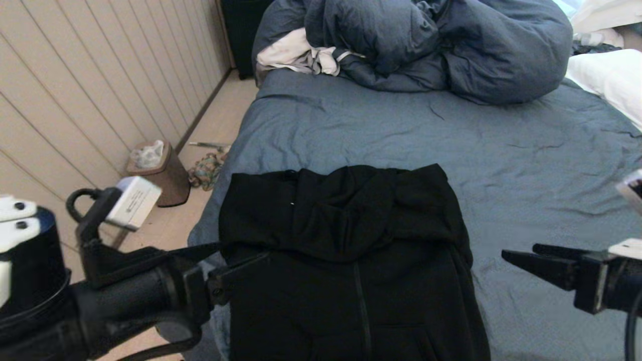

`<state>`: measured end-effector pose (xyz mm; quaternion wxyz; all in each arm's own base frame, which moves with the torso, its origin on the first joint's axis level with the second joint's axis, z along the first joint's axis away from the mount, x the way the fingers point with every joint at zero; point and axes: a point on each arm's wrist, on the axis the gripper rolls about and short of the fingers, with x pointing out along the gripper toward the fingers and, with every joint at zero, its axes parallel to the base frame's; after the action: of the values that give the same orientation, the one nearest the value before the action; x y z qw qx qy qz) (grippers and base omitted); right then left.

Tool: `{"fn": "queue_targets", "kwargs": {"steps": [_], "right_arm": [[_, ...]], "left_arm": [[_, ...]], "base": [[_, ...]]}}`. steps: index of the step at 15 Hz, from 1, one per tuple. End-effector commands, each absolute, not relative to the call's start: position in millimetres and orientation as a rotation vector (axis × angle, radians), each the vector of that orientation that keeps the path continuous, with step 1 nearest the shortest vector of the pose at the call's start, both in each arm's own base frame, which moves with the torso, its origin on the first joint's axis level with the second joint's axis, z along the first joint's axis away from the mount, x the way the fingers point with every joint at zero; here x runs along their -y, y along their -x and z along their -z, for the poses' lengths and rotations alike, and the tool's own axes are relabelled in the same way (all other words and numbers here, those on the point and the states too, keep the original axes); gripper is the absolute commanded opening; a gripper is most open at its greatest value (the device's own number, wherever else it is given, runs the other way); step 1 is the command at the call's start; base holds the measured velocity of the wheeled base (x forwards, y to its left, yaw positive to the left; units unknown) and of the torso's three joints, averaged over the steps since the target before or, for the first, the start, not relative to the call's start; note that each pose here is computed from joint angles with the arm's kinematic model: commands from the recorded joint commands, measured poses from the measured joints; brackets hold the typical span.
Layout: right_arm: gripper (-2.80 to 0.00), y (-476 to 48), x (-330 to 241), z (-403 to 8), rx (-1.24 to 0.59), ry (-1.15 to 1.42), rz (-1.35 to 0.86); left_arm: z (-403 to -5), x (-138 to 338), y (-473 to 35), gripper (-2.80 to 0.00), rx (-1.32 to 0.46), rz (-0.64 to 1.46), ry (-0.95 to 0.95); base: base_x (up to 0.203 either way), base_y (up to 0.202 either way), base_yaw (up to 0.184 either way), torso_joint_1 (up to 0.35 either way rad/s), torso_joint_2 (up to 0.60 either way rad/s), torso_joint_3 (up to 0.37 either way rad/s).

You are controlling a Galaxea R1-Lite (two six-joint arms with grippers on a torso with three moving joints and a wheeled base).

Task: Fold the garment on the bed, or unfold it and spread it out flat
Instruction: Unfold the black sweatshirt

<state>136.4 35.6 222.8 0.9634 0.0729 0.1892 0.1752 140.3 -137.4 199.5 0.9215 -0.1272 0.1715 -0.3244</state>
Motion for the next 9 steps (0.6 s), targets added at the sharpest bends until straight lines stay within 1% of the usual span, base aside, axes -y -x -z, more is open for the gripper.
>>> {"fn": "queue_targets", "kwargs": {"steps": [1, 4, 5, 6, 9], "right_arm": [[-2.80, -184.4, -48.2, -224.9, -0.461, -0.168, -0.350], [-2.80, -245.7, -67.2, -225.7, -0.518, -0.200, -0.351], [-2.80, -264.4, -75.6, -224.5, -0.530, -0.202, -0.360], [-2.80, -282.2, -85.4, -223.5, -0.539, -0.201, -0.373], [-2.80, -322.8, -123.1, -214.9, -0.577, -0.183, -0.432]], "left_arm": [[-197.0, 165.7, -181.3, -2.80, -0.394, 0.636, 0.252], [-214.4, 197.0, -236.7, -2.80, -0.367, 0.614, 0.273], [-213.9, 205.0, -254.1, -2.80, -0.383, 0.600, 0.269], [-209.9, 210.9, -271.3, -2.80, -0.406, 0.581, 0.264], [-181.4, 226.0, -312.3, -2.80, -0.482, 0.535, 0.244]], "base": [[0.000, 0.000, 0.000, 0.000, 0.00, 0.000], [0.000, 0.000, 0.000, 0.000, 0.00, 0.000], [0.000, 0.000, 0.000, 0.000, 0.00, 0.000], [0.000, 0.000, 0.000, 0.000, 0.00, 0.000], [0.000, 0.000, 0.000, 0.000, 0.00, 0.000]]}}
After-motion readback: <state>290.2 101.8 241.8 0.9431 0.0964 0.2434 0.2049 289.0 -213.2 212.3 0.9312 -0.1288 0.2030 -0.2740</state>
